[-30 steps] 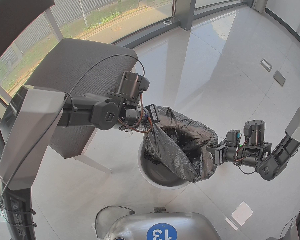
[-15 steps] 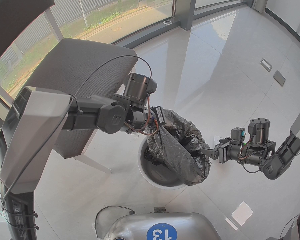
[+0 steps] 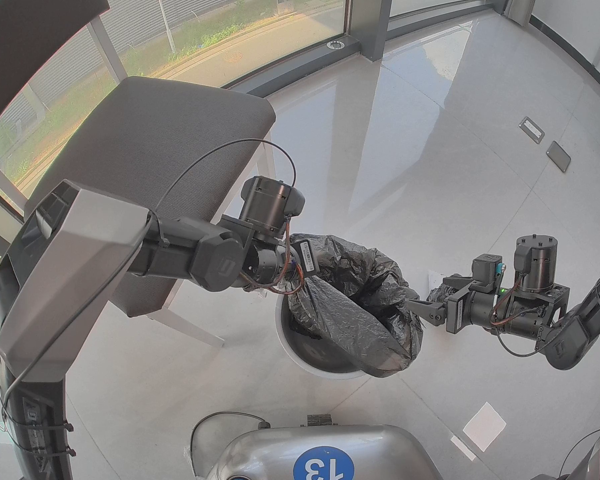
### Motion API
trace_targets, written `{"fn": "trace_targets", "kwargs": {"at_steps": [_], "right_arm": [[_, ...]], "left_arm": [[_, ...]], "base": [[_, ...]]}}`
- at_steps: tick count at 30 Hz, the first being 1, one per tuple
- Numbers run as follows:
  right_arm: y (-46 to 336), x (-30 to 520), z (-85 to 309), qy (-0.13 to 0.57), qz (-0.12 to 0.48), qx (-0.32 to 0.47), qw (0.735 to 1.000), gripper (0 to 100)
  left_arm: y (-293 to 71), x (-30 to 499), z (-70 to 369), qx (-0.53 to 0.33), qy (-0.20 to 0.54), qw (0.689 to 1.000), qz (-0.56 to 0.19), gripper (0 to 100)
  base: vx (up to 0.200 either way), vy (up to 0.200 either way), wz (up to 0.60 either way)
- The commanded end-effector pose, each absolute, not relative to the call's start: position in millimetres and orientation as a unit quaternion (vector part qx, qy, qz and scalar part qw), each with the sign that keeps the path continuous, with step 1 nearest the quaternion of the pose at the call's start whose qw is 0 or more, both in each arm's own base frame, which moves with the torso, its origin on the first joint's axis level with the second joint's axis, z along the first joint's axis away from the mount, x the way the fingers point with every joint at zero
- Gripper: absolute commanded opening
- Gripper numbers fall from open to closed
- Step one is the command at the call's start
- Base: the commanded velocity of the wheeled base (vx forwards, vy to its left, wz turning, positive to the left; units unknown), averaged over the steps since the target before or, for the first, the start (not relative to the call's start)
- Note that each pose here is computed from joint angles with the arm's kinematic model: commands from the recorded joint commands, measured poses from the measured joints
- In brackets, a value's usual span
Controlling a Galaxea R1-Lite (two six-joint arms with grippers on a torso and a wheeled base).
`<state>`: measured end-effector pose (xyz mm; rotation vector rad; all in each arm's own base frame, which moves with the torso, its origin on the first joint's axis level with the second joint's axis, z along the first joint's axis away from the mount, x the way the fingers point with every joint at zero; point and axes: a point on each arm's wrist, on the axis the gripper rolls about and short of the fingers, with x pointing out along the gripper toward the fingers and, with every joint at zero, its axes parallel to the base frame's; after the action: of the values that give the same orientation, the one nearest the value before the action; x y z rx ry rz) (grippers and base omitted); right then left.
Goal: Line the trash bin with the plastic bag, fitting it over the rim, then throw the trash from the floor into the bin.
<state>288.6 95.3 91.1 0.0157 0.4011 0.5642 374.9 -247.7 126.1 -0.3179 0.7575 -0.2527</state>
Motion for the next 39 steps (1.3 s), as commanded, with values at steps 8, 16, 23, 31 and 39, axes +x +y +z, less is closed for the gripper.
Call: {"fn": "trace_targets", "kwargs": {"at_steps": [8, 16, 23, 31, 39], "right_arm": [[112.6, 273.6, 95.6, 0.193, 0.311, -0.002, 0.931, 100], [121.2, 270.5, 93.8, 0.194, 0.326, -0.008, 0.925, 100], [131.7, 268.2, 90.8, 0.197, 0.342, -0.016, 0.919, 100], [144.0, 263.1, 87.1, 0.203, 0.362, -0.021, 0.91, 100], [156.0, 258.2, 82.3, 0.21, 0.381, -0.026, 0.9, 100]], "left_arm": [[-234.7, 369.1, 107.6, -0.147, 0.385, 0.905, -0.106, 0], [-217.1, 367.2, 102.6, -0.145, 0.396, 0.902, -0.086, 0], [-202.8, 363.3, 99.3, -0.143, 0.407, 0.9, -0.069, 0], [-200.1, 362.5, 95.9, -0.14, 0.411, 0.898, -0.065, 0], [-199.4, 361.4, 93.6, -0.133, 0.413, 0.898, -0.065, 100]], "base": [[0.0, 0.0, 0.0], [0.0, 0.0, 0.0], [0.0, 0.0, 0.0], [0.0, 0.0, 0.0], [0.0, 0.0, 0.0]]}}
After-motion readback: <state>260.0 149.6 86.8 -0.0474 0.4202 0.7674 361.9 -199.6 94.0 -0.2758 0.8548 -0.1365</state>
